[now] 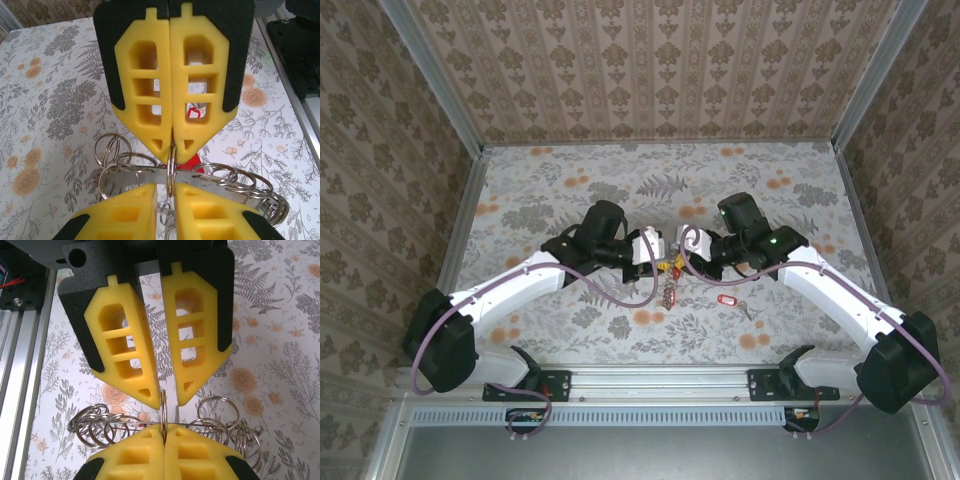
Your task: Put the keys on the keyring
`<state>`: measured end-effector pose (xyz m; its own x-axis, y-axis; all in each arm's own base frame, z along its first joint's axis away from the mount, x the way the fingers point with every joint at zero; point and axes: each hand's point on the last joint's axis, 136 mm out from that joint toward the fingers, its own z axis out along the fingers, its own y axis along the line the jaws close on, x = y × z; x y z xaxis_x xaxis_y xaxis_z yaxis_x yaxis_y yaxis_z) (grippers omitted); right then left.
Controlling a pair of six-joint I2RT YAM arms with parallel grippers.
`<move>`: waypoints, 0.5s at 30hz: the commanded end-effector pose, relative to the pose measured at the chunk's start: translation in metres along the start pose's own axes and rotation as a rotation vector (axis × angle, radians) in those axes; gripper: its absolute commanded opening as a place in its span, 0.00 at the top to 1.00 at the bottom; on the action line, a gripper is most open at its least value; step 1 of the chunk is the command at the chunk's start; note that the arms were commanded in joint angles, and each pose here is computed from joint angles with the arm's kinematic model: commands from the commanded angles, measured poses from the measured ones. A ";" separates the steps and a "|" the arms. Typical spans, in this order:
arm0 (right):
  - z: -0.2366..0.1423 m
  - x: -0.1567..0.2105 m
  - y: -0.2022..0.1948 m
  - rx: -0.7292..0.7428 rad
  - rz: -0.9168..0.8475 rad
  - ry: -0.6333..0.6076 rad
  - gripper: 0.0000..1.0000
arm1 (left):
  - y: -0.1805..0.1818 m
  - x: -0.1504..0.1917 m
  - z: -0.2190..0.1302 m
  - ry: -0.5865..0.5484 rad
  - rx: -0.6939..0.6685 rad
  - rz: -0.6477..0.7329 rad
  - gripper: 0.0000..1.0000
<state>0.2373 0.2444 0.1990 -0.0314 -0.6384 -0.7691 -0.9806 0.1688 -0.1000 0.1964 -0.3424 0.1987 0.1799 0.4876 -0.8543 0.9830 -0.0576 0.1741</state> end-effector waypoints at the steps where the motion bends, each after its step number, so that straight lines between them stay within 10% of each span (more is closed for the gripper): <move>1: -0.003 -0.001 0.001 -0.004 -0.033 0.043 1.00 | 0.004 -0.007 -0.001 0.008 -0.005 0.032 0.84; 15: -0.002 -0.015 0.005 -0.020 -0.050 -0.020 1.00 | 0.005 -0.024 0.005 -0.091 0.021 0.033 0.83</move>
<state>0.2352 0.2450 0.1969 -0.0190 -0.6612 -0.7499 -0.9816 0.1547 -0.1116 0.1957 -0.3473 0.1962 0.1789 0.4722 -0.8631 0.9838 -0.0771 0.1618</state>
